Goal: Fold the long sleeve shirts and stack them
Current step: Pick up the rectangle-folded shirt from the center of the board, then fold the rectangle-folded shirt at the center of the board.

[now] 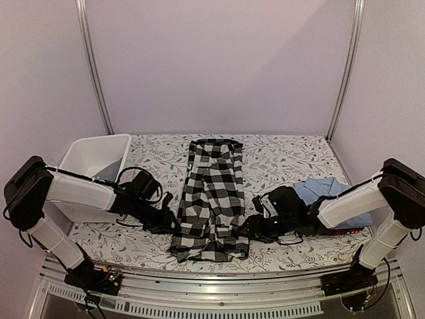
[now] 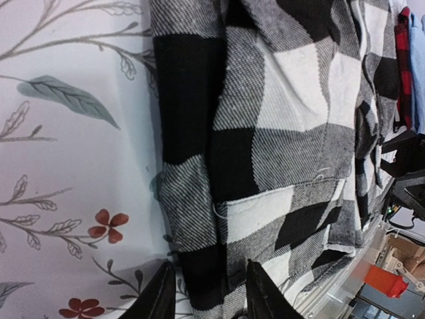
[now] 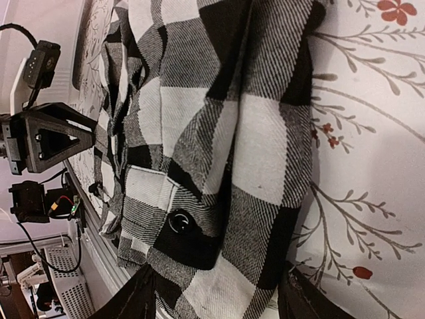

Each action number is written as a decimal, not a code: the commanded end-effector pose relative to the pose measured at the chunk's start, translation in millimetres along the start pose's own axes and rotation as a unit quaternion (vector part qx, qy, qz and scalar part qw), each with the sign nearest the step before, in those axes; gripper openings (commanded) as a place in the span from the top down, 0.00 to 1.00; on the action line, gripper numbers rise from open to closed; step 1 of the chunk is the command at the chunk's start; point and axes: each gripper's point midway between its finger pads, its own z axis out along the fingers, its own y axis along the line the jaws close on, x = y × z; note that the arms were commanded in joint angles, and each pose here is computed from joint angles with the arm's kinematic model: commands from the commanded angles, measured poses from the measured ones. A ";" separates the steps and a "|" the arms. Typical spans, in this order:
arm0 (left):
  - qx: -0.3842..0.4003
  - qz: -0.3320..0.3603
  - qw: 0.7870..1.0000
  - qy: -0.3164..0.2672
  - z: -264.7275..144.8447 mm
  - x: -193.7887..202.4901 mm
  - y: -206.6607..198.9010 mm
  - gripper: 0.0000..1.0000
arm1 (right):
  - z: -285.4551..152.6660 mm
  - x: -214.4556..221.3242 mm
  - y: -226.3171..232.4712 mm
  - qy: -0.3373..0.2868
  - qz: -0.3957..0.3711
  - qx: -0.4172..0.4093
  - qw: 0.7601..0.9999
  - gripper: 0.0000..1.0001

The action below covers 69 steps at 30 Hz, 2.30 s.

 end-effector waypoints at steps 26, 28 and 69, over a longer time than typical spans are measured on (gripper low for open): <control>0.075 0.009 0.997 0.028 -3.8 2.6 -30.1 0.97 | 20.7 -4.9 4.4 0.009 0.055 -0.006 0.998 0.97; 0.080 0.013 0.996 0.026 -8.4 2.2 -34.9 0.99 | 16.0 -6.8 10.5 0.004 0.053 -0.009 0.999 1.00; 0.111 -0.123 0.982 -0.090 -1.9 -151.2 -22.3 1.00 | 35.0 -156.6 2.4 -0.110 0.085 -0.016 0.990 0.87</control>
